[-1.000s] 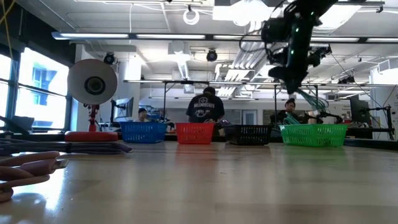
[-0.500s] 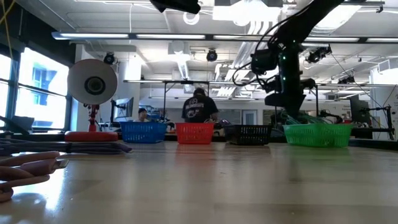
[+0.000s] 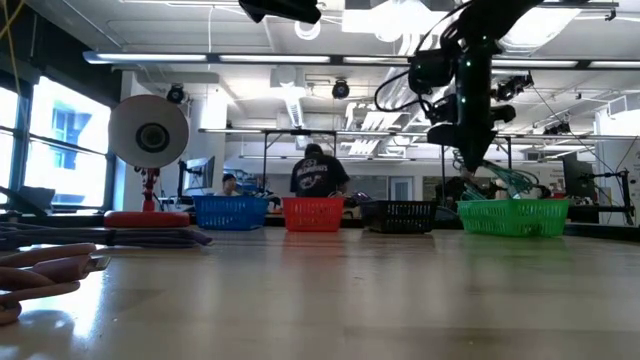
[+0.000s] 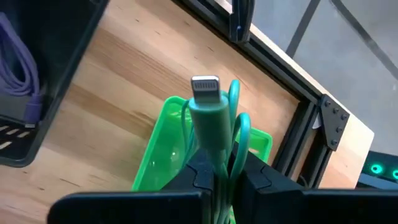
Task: Pick & Place USB Port
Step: Put the green charger cable into the green bin, then put the violet charger cable into the black bin
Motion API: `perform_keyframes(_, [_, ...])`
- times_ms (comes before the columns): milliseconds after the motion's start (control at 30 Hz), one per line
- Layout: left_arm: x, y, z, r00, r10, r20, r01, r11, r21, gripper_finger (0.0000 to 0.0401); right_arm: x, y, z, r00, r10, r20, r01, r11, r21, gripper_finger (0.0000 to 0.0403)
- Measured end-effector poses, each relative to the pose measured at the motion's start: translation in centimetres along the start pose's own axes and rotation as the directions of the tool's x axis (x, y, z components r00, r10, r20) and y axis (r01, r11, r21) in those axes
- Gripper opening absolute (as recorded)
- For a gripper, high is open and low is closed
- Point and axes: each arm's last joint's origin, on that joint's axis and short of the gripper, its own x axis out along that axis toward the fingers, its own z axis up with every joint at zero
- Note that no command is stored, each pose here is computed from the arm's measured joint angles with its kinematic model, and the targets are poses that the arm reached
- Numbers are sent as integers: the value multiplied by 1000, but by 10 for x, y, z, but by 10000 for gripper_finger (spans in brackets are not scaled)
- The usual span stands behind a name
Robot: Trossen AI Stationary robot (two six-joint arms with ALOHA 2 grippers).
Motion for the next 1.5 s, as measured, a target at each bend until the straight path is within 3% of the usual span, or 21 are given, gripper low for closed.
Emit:
perform_keyframes(267, [0, 0, 0, 1000, -8, -5, 8, 1000, 1, 115, 9, 8, -4, 1000, 5, -18, -5, 1000, 2, 13])
perform_keyframes(567, [0, 0, -3, 1000, -7, -28, 7, 1000, 14, 115, 64, 9, -38, 999, -4, -38, 5, 1000, 17, 13])
perform_keyframes(733, [0, 0, -2, 1000, 5, -19, -4, 999, 41, 115, 75, 10, -44, 1000, -11, 19, 10, 1000, 17, 60])
perform_keyframes(1233, [0, 0, 0, 1000, 11, 3, -12, 997, 82, 115, 4, 6, -56, 963, 75, 260, -75, 997, -10, 185])
perform_keyframes(1367, [-4, 4, -8, 993, 89, -80, -79, 990, 118, 115, -24, 0, -65, 920, 133, 370, -140, 990, -8, 188])
perform_keyframes(1500, [-22, 13, -17, 964, 192, -181, -175, 979, 107, 115, -53, -1, -78, 833, 316, 455, -299, 948, -110, 184])
